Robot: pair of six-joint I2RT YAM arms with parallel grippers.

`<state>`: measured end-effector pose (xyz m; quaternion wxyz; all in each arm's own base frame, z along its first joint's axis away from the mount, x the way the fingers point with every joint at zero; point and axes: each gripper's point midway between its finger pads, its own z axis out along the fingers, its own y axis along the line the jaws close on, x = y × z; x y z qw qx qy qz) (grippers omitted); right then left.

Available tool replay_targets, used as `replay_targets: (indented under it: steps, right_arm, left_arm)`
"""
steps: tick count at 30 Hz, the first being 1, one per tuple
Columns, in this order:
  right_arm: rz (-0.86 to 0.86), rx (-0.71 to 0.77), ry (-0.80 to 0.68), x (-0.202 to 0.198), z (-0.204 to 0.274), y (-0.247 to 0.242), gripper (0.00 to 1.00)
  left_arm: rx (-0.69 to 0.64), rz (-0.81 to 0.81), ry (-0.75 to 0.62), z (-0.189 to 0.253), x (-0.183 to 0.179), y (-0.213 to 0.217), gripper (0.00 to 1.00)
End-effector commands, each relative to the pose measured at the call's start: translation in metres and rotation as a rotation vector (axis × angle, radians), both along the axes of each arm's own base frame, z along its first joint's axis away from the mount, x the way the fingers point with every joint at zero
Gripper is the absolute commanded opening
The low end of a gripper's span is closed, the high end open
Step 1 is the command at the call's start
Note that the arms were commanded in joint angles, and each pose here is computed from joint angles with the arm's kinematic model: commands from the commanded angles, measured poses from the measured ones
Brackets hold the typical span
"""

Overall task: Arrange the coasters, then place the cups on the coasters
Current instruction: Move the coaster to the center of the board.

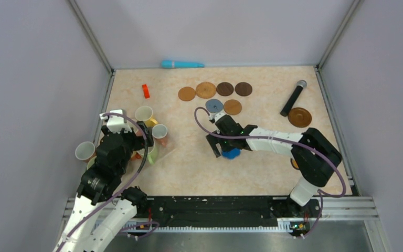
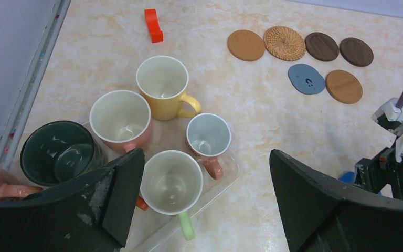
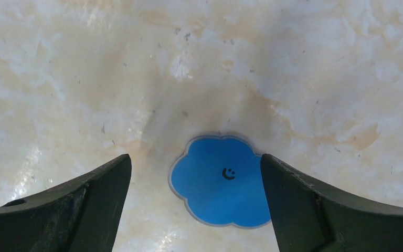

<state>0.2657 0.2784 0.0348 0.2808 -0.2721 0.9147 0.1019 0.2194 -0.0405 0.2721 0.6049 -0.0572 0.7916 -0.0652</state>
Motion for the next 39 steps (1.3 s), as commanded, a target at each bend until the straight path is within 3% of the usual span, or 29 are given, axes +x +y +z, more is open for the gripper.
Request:
replay_targets:
  steps: [1, 12, 22, 39]
  right_arm:
    - [0.073, 0.054, -0.023, -0.013, 0.016, 0.003, 0.92]
    - [-0.149, 0.047, 0.046, -0.039, 0.013, -0.037, 0.92]
    - [-0.200, 0.039, 0.100, -0.048, -0.013, -0.042, 0.91]
    - [-0.222, 0.018, 0.091, -0.021, -0.033, -0.018, 0.69]
  left_arm:
    - [-0.019, 0.002, -0.039, 0.008, 0.003, -0.001, 0.94]
    - [-0.018, 0.006, -0.038, 0.008, 0.003, -0.001, 0.94]
    - [-0.015, 0.004, -0.034, 0.007, 0.003, -0.001, 0.94]
    - [-0.016, 0.006, -0.035, 0.007, 0.003, 0.000, 0.94]
